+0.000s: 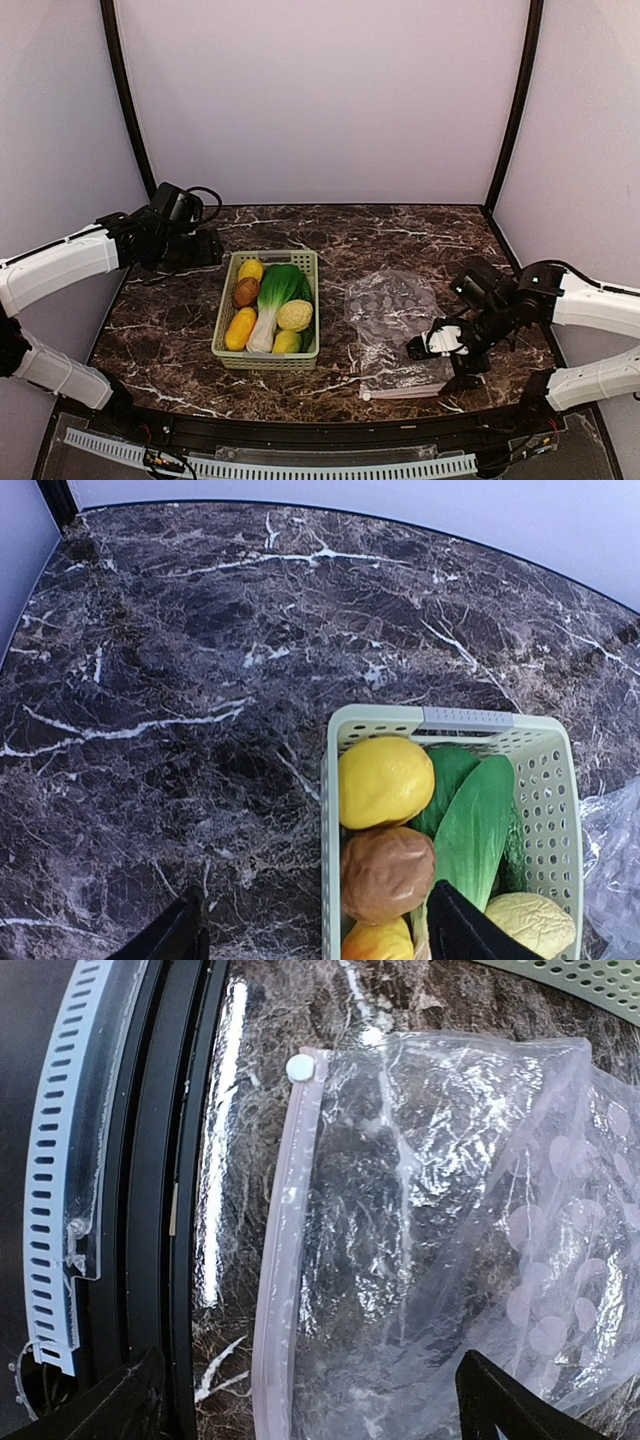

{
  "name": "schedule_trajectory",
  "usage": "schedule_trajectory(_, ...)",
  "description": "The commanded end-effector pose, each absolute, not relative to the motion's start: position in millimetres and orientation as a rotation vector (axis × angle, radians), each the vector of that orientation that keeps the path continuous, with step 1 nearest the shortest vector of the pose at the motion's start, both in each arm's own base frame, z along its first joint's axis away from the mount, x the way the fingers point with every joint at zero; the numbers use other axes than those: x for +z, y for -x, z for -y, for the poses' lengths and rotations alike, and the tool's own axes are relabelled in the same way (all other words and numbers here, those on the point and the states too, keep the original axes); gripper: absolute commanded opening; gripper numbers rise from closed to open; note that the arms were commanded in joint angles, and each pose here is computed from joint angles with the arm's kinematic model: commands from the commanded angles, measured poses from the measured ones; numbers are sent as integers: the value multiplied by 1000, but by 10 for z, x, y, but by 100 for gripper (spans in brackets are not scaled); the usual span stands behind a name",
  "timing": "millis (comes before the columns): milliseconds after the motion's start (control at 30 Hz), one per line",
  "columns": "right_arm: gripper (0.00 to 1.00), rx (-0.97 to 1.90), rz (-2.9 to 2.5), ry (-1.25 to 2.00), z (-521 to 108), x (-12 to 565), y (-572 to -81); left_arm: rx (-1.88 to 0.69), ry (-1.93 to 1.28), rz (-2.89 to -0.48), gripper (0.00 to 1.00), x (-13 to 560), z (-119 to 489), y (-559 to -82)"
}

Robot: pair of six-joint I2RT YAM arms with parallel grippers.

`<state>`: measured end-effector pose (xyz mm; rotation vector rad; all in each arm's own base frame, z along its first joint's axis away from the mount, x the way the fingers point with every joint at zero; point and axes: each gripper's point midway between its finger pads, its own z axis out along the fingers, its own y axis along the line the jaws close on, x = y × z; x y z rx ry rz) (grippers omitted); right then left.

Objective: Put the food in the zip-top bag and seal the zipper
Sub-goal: Move the bin to the center of the board, then pick up the zipper food storage bag from the center of the board.

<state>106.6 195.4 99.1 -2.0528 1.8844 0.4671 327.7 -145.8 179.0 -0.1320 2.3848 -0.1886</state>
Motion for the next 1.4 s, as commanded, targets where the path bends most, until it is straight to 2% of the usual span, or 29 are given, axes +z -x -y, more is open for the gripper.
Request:
schedule_trajectory(0,99,317,-1868,2083,-1844,875,-1052,-97,140,-2364,73,1835,1363,-3335)
schedule_trajectory(133,99,177,-1817,2121,-1748,749,-1125,-98,160,-2374,74,1758,1381,-3362)
schedule_trajectory(400,99,78,-1706,2259,-1761,495,-1045,-70,166,-2366,74,1820,1366,-3409)
schedule_trajectory(567,99,-195,-1655,2117,-1829,510,-1474,-45,208,-2370,74,1766,1316,-3401)
schedule_trajectory(833,84,-454,-1558,1877,-1991,781,-2012,-156,260,-2360,74,1685,1425,-3409)
schedule_trajectory(1033,65,-458,-1472,1764,-2215,1081,-2194,-221,281,-2353,73,1636,1514,-3448)
schedule_trajectory(1133,48,-459,-1417,1742,-2308,1138,-2251,-241,278,-2341,72,1638,1545,-3473)
schedule_trajectory(1200,32,-461,-1393,1720,-2369,1186,-2302,-256,272,-2328,72,1678,1565,-3491)
schedule_trajectory(1367,7,-440,-1368,1629,-2498,1464,-2539,-309,222,-2274,72,1868,1646,-3549)
